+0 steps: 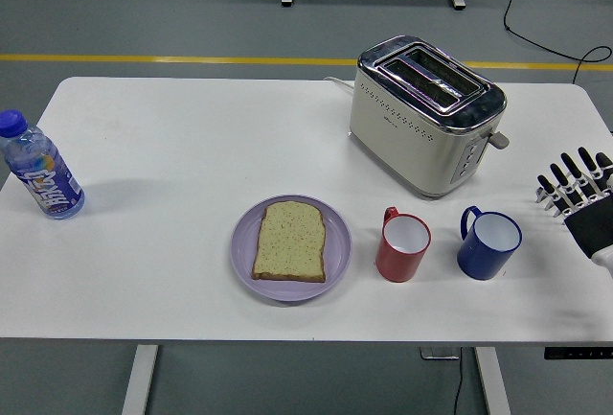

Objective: Pick up the cup,pour liquid into bread,place the cup on the desk

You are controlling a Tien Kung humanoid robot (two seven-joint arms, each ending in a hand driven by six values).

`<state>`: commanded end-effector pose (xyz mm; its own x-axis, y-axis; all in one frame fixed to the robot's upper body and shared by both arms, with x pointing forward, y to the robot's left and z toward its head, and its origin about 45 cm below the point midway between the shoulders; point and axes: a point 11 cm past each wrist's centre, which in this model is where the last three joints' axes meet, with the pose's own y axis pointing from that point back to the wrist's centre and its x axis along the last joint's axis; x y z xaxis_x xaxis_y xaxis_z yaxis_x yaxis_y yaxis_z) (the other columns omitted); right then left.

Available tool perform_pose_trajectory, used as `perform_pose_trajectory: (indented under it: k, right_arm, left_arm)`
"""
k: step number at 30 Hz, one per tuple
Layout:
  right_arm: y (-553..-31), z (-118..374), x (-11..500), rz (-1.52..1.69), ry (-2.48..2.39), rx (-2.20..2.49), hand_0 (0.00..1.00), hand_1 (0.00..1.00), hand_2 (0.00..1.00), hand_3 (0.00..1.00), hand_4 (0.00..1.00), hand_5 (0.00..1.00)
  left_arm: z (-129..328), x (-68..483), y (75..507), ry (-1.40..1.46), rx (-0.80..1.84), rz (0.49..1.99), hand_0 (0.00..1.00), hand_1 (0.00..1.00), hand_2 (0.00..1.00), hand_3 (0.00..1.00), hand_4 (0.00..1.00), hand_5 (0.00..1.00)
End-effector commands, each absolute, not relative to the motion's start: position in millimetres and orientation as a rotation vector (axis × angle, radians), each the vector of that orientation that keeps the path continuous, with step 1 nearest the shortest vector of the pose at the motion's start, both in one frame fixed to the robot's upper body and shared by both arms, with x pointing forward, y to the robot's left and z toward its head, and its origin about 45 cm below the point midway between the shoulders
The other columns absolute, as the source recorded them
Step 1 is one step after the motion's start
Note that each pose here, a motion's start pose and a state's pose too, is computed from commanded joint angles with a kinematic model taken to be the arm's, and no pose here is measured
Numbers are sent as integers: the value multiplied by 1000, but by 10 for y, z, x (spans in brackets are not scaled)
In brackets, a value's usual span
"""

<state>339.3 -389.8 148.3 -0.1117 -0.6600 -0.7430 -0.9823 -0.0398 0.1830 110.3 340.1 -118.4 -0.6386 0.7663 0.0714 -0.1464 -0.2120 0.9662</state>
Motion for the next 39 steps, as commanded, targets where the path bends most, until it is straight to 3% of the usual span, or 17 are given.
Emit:
perform_pose_trajectory:
  k: [39]
  right_arm:
    - [-4044,1483,3376,922,1947,-1595,704,601,650,622,645,293]
  left_arm:
    - [-1184,1106,3400,1432,753,1907,690,756,773,611,396,998]
